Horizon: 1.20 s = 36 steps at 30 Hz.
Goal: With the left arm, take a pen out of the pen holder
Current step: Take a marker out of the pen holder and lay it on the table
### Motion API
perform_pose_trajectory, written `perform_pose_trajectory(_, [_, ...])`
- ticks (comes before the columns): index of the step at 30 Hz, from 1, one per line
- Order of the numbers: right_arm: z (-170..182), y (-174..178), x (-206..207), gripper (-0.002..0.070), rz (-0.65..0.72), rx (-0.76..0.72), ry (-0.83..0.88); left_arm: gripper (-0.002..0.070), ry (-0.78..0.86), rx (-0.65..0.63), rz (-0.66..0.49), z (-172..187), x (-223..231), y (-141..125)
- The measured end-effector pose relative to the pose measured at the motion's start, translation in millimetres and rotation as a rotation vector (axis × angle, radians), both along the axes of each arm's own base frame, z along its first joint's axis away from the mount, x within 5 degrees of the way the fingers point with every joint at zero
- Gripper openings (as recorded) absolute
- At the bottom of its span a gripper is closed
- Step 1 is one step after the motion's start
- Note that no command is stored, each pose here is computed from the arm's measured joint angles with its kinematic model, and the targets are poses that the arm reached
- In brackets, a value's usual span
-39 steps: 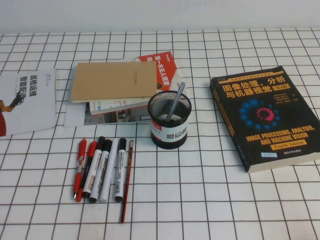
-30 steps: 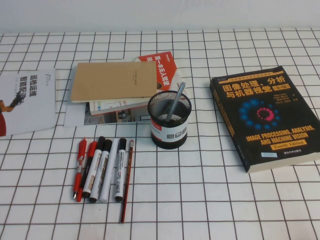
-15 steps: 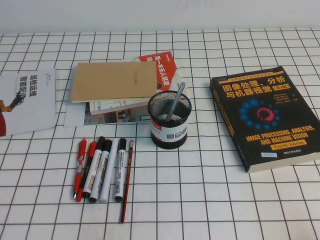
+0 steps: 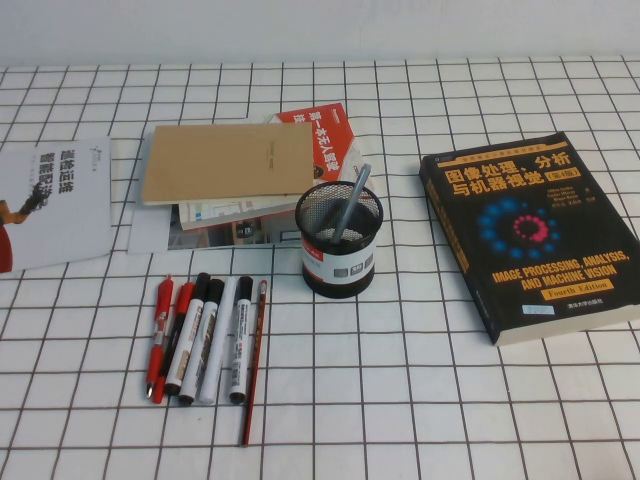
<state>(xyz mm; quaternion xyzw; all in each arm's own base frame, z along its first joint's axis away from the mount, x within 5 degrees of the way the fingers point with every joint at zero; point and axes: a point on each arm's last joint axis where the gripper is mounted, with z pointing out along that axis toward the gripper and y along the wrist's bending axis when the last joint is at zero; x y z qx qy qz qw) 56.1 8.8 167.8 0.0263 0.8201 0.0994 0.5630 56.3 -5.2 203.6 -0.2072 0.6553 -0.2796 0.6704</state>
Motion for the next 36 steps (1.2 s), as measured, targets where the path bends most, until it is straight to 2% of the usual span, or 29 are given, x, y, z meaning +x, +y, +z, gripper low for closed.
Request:
perform_pose_trajectory(7, [0.0,0.0,0.0,-0.0016,0.000,0.000,0.000,0.0000,-0.025,-0.053,0.006,2.7,-0.1,0.8])
perform_pose_trajectory(21, [0.0,0.0,0.0,-0.0016,0.000,0.000,0.000,0.0000,-0.029,-0.059,0.006,3.1,-0.1,1.0])
perform_pose_trajectory(29, [0.0,0.0,0.0,-0.0016,0.000,0.000,0.000,0.0000,-0.066,-0.129,0.013,6.9,-0.5,2.2])
perform_pose_trajectory(33, [0.0,0.0,0.0,-0.0016,0.000,0.000,0.000,0.0000,-0.053,-0.052,0.004,12.4,-1.6,0.8])
perform_pose_trajectory(36, [0.0,0.0,0.0,-0.0016,0.000,0.000,0.000,0.0000,-0.024,0.105,0.004,36.5,-1.0,-0.1])
